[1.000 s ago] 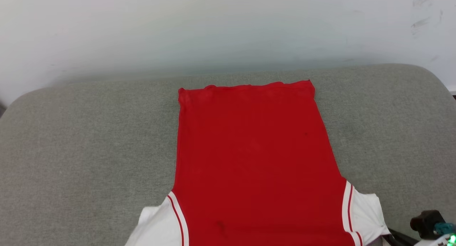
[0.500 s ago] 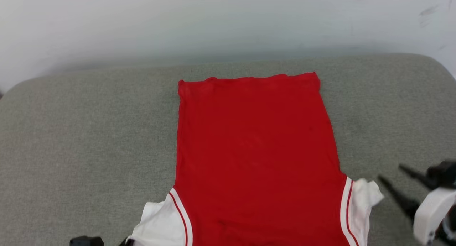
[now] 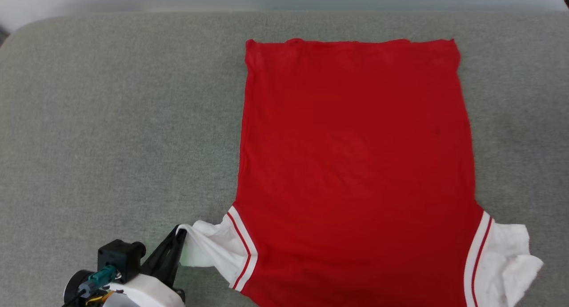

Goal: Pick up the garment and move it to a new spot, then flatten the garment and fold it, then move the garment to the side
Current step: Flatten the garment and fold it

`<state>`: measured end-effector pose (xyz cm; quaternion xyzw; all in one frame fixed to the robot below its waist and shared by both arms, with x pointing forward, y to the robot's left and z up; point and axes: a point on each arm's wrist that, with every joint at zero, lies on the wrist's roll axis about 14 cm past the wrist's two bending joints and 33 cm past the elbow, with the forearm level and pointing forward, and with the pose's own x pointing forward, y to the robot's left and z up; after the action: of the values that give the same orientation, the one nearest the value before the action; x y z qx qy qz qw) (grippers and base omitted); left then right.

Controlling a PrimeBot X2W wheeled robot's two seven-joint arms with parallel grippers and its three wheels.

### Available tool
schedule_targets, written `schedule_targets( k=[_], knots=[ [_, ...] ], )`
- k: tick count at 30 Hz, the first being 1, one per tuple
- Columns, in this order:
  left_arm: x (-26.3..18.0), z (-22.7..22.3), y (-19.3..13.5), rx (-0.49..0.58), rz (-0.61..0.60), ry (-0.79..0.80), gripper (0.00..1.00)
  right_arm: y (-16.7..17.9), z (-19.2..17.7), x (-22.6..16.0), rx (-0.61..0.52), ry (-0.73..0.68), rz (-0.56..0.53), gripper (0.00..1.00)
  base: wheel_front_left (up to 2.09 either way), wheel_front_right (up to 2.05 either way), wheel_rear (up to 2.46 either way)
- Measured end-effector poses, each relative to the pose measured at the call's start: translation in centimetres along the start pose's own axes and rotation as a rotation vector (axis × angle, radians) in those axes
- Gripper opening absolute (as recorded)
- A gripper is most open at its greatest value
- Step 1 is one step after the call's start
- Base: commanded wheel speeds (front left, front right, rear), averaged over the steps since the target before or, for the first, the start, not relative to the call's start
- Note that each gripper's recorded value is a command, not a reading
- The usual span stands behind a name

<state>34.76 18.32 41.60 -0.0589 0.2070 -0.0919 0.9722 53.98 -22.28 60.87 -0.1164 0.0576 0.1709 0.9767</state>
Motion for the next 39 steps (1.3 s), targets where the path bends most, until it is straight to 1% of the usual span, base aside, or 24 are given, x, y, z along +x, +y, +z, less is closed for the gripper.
schedule_targets(
  k=[2,3,6,8,11,13,16,17,21,24,27,30,31,32,34,39],
  knots=[
    [0.6,0.1,0.1,-0.002,0.004,-0.003,0.0,0.5,0.1,2.5,-0.003,0.053,0.023,1.0,0.0,0.0,0.0],
    [0.8,0.2,0.2,0.003,0.008,-0.004,0.0,1.0,-0.5,3.7,-0.006,0.111,0.044,1.0,0.0,0.0,0.0],
    [1.5,-0.1,0.4,0.005,0.017,0.003,0.0,2.7,-4.8,6.2,0.017,0.374,0.117,1.0,0.0,0.0,0.0],
    [1.9,-0.2,0.6,0.01,0.023,0.005,0.0,2.7,-7.1,7.4,0.052,0.527,0.132,1.0,0.0,0.0,0.0],
    [2.6,-0.3,1.0,0.021,0.038,0.008,0.0,2.2,-9.2,9.2,0.047,0.688,0.122,1.0,0.0,0.0,0.0],
    [3.1,-0.6,1.2,0.021,0.049,0.015,0.0,2.8,-11.3,10.3,0.061,0.788,0.133,1.0,0.0,0.0,0.0],
    [3.8,-1.2,1.5,0.016,0.061,0.031,0.0,4.1,-14.0,12.1,0.078,0.895,0.153,1.0,0.0,0.0,0.0],
    [4.0,-1.5,1.6,0.017,0.064,0.039,0.0,4.4,-14.9,12.7,0.073,0.912,0.153,1.0,0.0,0.0,0.0],
    [5.0,-2.3,1.8,0.007,0.069,0.057,0.0,6.0,-19.2,14.2,0.116,0.996,0.168,1.0,0.0,0.0,0.0],
    [5.6,-2.7,2.1,0.013,0.071,0.062,0.0,7.4,-22.1,14.6,0.126,1.047,0.19,1.0,0.0,0.0,0.0],
    [5.9,-3.0,2.2,0.013,0.078,0.067,0.0,8.0,-23.4,15.1,0.149,1.048,0.205,1.0,0.0,0.0,0.0],
    [6.1,-3.1,2.2,0.011,0.078,0.066,0.0,8.0,-23.6,15.1,0.155,1.037,0.205,1.0,0.0,0.0,0.0],
    [6.1,-3.0,2.2,0.012,0.075,0.065,0.0,8.0,-23.5,15.1,0.151,1.028,0.203,0.04,0.0,0.0,0.0],
    [6.0,-2.9,2.2,0.014,0.075,0.062,0.0,7.9,-23.3,15.0,0.15,1.016,0.201,0.0,0.0,0.0,0.0],
    [5.9,-2.6,2.2,0.018,0.077,0.052,0.0,7.9,-22.7,14.9,0.149,0.992,0.197,0.0,0.0,0.0,0.0],
    [4.7,-2.0,2.2,0.023,0.089,0.04,0.0,7.4,-20.6,13.4,0.091,0.945,0.184,0.0,0.0,0.0,0.0]
  ],
)
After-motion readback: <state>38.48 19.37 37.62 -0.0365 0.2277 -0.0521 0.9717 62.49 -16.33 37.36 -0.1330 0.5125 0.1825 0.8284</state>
